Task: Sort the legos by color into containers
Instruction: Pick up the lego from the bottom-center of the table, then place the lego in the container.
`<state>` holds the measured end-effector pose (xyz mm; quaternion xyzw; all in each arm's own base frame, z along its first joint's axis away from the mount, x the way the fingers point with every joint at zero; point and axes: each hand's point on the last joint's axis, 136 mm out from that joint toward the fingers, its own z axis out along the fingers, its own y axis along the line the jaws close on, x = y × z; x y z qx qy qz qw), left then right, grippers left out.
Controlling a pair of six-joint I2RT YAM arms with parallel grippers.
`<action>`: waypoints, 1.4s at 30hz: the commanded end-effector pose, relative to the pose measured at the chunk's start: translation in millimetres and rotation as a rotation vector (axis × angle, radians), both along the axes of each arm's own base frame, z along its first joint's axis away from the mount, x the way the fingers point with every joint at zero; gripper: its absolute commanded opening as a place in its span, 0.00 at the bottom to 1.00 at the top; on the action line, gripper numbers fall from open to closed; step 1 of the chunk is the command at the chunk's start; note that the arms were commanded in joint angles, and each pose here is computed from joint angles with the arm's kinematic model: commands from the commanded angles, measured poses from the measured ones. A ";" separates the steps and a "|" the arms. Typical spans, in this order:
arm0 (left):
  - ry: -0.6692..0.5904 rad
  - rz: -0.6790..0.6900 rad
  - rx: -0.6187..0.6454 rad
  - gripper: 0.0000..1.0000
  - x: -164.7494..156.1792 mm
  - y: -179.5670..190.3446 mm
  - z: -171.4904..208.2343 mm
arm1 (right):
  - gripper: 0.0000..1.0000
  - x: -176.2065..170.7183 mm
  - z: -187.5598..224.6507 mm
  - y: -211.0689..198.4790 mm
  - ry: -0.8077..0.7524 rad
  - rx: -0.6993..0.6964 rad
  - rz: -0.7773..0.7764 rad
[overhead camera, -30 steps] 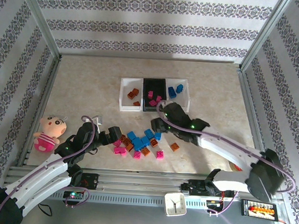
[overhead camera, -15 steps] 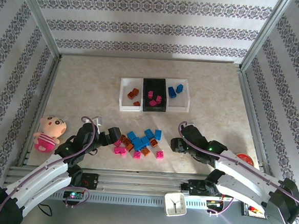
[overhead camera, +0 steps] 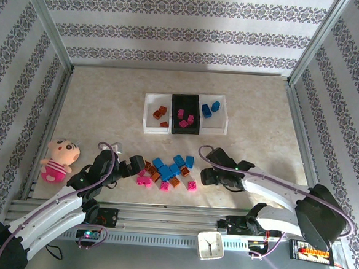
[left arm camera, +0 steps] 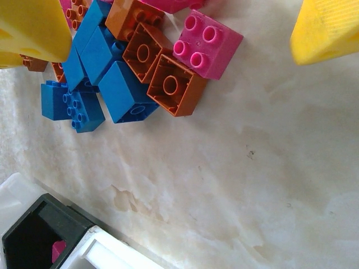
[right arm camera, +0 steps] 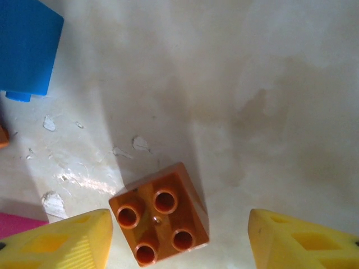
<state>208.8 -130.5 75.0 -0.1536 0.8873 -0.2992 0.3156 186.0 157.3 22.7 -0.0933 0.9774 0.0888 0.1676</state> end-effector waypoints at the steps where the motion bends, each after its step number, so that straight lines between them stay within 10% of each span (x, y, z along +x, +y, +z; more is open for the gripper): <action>1: -0.012 0.015 -0.018 1.00 2.0 -0.6 3.2 | 0.62 5.7 5.7 14.0 -0.014 0.014 0.049; 12: -0.010 0.011 -0.011 1.00 3.0 -1.4 6.9 | 0.38 11.4 1.0 24.8 0.014 0.002 0.085; 20: -0.010 0.009 -0.005 1.00 3.2 -1.2 9.0 | 0.26 26.9 71.2 51.0 -0.117 0.167 0.121; 30: -0.006 0.013 -0.012 1.00 3.2 -1.5 11.6 | 0.25 140.4 142.2 149.0 -0.275 0.290 0.191; 42: 0.022 0.007 -0.037 1.00 -1.3 -4.3 11.0 | 0.26 264.3 97.0 224.1 -0.225 0.239 0.114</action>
